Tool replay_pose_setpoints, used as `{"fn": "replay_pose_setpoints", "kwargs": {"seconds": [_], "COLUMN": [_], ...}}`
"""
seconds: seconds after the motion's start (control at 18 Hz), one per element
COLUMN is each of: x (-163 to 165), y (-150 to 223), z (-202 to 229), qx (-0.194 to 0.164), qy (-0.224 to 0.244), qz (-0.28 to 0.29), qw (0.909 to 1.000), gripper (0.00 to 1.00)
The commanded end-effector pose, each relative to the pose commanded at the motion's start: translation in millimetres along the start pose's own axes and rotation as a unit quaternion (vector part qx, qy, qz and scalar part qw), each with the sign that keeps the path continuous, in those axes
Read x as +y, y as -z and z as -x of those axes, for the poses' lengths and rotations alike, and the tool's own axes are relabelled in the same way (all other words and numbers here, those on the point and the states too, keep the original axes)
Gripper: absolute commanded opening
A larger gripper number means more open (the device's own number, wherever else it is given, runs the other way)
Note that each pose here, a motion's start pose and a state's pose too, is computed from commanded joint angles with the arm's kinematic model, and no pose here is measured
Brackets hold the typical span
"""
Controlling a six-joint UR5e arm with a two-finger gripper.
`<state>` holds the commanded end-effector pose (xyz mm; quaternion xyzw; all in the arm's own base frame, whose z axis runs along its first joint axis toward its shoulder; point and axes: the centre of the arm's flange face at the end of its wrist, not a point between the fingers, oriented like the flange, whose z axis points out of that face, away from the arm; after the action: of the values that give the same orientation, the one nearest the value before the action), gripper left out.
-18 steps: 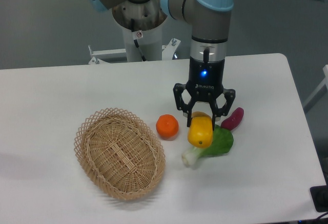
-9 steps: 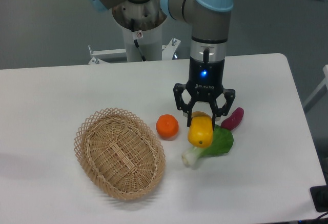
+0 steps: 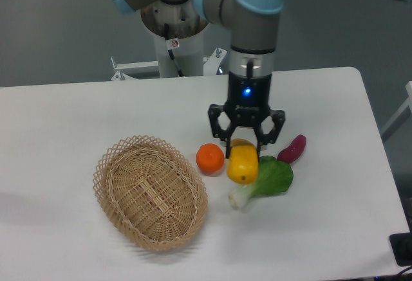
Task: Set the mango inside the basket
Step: 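Carry the held mango over the wicker basket and lower it, then open the gripper to release the mango into the basket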
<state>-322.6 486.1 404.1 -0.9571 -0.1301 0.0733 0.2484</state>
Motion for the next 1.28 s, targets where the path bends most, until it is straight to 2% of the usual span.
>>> {"fn": "replay_pose_setpoints", "kwargs": {"seconds": [0.22, 0.44, 0.67, 1.0, 1.28], "x": [-6, -4, 2, 12, 18], "y": [-44, -76, -125, -162, -177], "z": [-60, -95, -127, -142, -149], "qx": [-0.017, -0.017, -0.045, -0.044, -0.039], "qy": [-0.011, -0.035, -0.042, -0.036, -0.043], "qz": [0.053, 0.085, 0.133, 0.162, 0.175], "qw": [0.9984, 0.9956, 0.9891, 0.9852, 0.9829], "gripper": [0.54, 0.54, 0.54, 0.55, 0.55]}}
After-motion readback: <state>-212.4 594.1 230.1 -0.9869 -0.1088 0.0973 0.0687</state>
